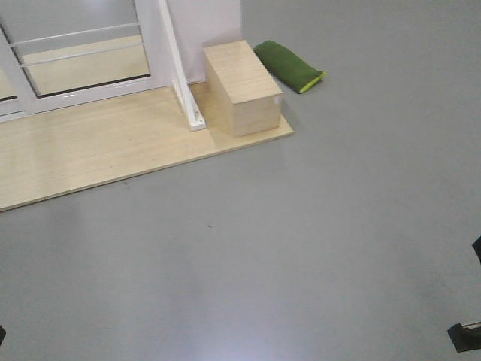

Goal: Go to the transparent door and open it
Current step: 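Drive the base forward onto the wooden platform before the glass door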

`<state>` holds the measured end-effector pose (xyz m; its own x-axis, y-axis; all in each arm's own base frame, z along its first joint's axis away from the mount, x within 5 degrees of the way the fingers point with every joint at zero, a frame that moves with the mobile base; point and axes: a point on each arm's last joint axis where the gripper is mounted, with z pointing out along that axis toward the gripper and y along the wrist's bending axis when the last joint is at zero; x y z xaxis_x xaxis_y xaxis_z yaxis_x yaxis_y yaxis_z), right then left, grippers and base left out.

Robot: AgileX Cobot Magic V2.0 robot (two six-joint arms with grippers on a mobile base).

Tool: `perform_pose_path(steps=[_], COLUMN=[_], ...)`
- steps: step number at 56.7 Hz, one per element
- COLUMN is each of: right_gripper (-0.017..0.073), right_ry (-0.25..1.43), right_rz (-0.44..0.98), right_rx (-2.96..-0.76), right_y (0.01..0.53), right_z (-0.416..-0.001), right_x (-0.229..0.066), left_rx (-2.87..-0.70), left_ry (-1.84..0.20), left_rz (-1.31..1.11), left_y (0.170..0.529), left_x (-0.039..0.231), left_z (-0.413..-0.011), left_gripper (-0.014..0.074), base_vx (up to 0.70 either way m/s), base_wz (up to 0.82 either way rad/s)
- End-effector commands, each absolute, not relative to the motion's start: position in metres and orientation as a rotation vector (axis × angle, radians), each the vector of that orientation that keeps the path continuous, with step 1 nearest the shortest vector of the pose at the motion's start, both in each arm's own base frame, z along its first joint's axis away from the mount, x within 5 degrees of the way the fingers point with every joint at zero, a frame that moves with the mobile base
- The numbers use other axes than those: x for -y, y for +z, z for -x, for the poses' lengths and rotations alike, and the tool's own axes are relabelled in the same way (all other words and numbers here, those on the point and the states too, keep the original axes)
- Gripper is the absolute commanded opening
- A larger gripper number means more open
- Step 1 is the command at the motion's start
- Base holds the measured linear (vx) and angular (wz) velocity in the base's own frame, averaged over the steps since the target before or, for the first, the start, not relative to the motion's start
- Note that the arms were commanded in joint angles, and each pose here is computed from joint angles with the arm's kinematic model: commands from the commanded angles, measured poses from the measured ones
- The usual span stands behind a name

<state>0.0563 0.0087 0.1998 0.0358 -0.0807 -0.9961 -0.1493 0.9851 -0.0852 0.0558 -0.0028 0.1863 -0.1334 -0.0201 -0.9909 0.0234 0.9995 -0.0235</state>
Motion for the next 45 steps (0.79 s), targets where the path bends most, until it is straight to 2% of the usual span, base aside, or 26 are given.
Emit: perform_pose_path(steps=[1, 23, 45], right_gripper=[-0.0004, -0.0004, -0.0004], right_ry=[0.046, 0.046, 0.046], right_rz=[0.171, 0.171, 0.171], right_rx=[-1.446, -1.446, -1.447], right_y=[0.2069, 0.2069, 0.2068], right_z=[-0.0548, -0.0548, -0.0548], right_x=[-0.0080, -0.0080, -0.0080], left_rx=[-1.590, -1.590, -1.590], left_ry=[-0.045, -0.045, -0.045], left_rz=[0.022, 0.022, 0.022], left_y=[0.2023, 0.2023, 0.2023], left_x=[0.0018, 0.0018, 0.0018], left_z=[-0.0545, -0.0545, -0.0545], left_gripper=[0.0003, 0.0003, 0.0003], base_vx=[0.52, 0.53, 0.53], base_wz=[0.60, 0.54, 0.35])
